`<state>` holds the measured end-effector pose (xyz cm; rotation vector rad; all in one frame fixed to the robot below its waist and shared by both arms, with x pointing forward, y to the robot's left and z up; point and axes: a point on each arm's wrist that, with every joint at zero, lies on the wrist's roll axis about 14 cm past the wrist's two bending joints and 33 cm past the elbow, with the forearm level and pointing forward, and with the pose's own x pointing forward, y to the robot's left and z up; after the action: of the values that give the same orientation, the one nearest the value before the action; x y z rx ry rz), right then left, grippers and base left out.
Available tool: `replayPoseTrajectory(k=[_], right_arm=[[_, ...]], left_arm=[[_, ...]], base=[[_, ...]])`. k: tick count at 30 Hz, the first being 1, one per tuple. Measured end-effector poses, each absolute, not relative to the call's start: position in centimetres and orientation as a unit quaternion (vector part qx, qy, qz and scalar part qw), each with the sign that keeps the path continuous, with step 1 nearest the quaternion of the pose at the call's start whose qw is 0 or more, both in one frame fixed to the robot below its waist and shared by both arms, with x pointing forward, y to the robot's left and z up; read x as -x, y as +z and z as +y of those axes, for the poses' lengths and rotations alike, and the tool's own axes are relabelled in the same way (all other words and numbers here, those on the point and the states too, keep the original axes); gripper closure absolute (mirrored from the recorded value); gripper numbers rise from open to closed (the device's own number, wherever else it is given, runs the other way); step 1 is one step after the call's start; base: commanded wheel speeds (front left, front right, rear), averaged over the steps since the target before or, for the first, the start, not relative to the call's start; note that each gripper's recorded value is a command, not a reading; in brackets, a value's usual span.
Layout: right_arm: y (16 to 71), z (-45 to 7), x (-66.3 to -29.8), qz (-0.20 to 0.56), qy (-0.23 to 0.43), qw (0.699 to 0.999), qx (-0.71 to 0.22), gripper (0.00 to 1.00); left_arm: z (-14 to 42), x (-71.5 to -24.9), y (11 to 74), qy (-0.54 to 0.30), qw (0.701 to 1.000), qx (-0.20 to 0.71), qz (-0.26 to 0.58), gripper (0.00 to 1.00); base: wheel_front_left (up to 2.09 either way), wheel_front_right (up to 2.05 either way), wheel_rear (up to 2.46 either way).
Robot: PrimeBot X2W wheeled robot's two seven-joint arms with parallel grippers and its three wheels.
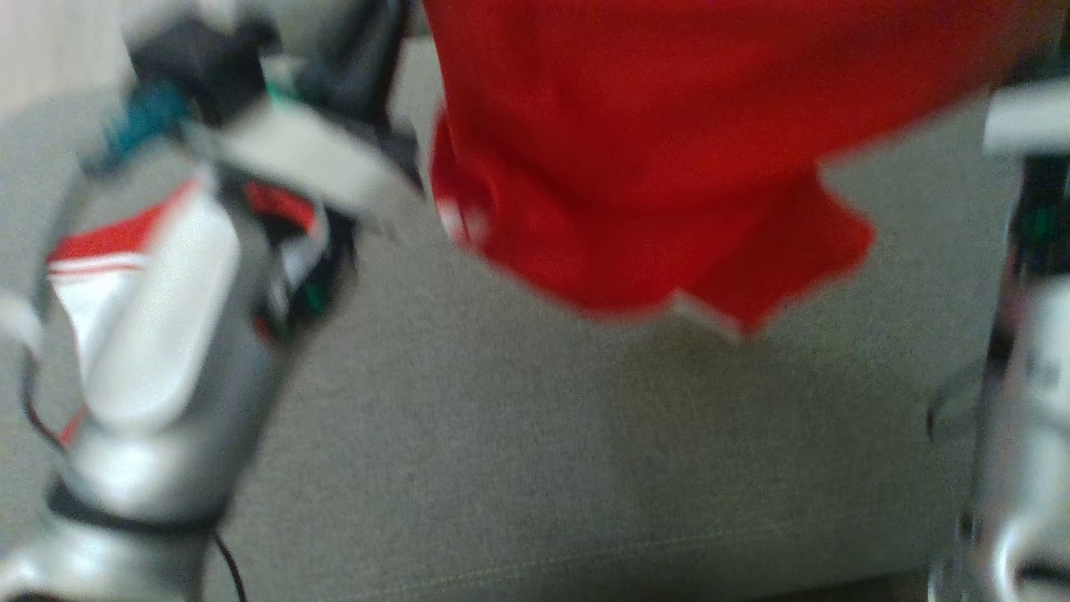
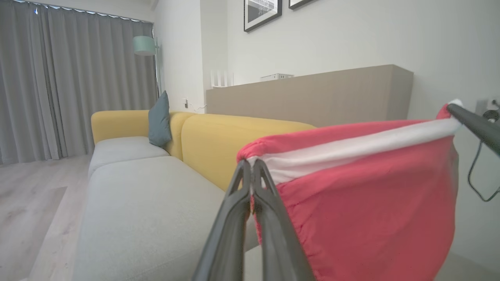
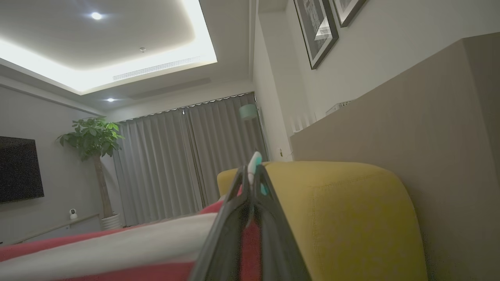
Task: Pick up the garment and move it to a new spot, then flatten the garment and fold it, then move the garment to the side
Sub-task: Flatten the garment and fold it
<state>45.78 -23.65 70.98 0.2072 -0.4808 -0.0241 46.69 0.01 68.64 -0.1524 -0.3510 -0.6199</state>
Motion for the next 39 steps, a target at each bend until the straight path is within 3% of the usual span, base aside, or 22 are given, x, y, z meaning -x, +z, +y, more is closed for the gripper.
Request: replayPoseTrajectory(k=[6, 11, 13, 18, 23, 27, 39], right_arm=[[74.1, -22.2, -54.6, -0.255, 0.006, 0.964, -0.077, 1.0], [76.9, -21.9, -60.4, -0.301, 0.005, 0.951, -0.072, 1.0], [75.6, -22.6, -62.5, -0.289, -0.007, 0.954, -0.084, 1.0], [64.3, -23.3, -66.4, -0.16, -0.03, 0.979, -0.124, 1.0], [55.0, -23.1, -66.5, -0.062, -0.045, 0.986, -0.148, 1.0], [48.3, -22.5, -63.9, 0.026, -0.054, 0.987, -0.152, 1.0], [41.5, -23.3, -55.0, 0.179, -0.058, 0.974, -0.125, 1.0]], left_arm=[[0.9, -56.1, 69.1, -0.283, 0.944, 0.035, -0.166, 1.0], [2.1, -62.9, 72.0, -0.245, 0.941, 0.034, -0.231, 1.0], [2.2, -64.7, 72.2, -0.235, 0.938, 0.047, -0.251, 1.0], [0.5, -67.7, 63.5, -0.239, 0.953, 0.078, -0.171, 1.0], [0.4, -66.9, 55.8, -0.246, 0.961, 0.079, -0.098, 1.0], [0.6, -63.8, 50.7, -0.258, 0.963, 0.059, -0.047, 1.0], [0.6, -52.0, 44.4, -0.307, 0.951, 0.013, 0.044, 1.0]], base=[[0.0, 0.0, 0.0], [0.0, 0.0, 0.0], [0.0, 0.0, 0.0], [0.0, 0.0, 0.0], [0.0, 0.0, 0.0], [0.0, 0.0, 0.0], [0.0, 0.0, 0.0]])
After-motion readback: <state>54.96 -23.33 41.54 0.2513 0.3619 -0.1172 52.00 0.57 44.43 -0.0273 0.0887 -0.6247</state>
